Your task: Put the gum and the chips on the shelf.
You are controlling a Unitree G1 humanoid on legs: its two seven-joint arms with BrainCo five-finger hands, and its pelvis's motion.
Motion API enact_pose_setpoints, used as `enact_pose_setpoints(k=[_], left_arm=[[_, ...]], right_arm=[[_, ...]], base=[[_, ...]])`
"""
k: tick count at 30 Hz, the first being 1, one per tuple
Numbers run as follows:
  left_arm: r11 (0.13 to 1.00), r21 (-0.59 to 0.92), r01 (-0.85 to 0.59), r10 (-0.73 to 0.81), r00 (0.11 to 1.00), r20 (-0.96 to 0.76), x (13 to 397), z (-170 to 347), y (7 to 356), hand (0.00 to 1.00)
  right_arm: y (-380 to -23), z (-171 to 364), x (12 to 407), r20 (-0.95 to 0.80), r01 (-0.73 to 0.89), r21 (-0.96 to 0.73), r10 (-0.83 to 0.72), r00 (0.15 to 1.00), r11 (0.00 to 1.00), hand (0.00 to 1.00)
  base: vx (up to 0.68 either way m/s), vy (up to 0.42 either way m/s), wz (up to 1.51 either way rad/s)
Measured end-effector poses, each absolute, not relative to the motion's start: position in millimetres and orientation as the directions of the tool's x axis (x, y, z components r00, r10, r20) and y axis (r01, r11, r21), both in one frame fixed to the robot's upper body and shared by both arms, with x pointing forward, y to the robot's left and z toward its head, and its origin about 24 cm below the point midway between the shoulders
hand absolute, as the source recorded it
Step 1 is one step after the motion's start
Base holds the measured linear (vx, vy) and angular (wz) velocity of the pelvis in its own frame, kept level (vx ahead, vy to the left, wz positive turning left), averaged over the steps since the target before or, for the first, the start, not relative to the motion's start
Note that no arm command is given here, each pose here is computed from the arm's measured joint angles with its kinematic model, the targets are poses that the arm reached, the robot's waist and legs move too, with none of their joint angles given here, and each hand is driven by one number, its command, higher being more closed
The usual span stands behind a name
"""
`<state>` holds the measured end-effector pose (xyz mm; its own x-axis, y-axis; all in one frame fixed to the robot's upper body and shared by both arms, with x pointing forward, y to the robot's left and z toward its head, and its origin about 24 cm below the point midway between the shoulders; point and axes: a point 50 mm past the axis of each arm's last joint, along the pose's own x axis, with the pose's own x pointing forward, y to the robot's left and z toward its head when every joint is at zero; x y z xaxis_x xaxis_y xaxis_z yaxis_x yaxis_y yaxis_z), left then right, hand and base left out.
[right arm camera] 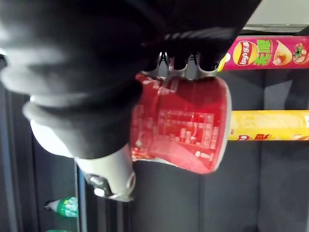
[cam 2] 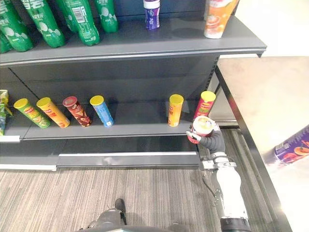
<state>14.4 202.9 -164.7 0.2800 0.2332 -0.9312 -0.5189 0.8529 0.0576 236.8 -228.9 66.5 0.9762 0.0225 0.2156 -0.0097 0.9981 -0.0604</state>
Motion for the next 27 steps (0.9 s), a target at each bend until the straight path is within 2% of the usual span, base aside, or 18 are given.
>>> enact_pose_setpoints(k=[4,14,22,27], left_arm=[[0.868,0.095,-0.487,0.262,0.287,-0.921,19,-162,220,0.00],[0.888,0.079,-0.453,0.238,0.304,-0.923,22,-162,219,0.00],[0.876,0.070,-0.478,0.254,0.333,-0.908,35,-158,230,0.00],[0.863,0.018,-0.505,0.215,0.333,-0.918,36,-162,210,0.00]], right_arm=[[-215,61,237,0.210,-0.067,-0.039,0.074,0.975,0.997,1.00],[-214,70,233,0.267,-0.049,-0.031,0.055,0.962,0.998,1.00],[-208,89,240,0.364,-0.065,-0.040,0.075,0.929,0.997,1.00],[-212,91,241,0.364,-0.058,-0.063,0.077,0.928,0.996,1.00]], base=[[0.18,0.224,-0.30],[0.16,0.177,-0.10],[0.14,-0.167,0.04],[0.07,-0.216,0.16]])
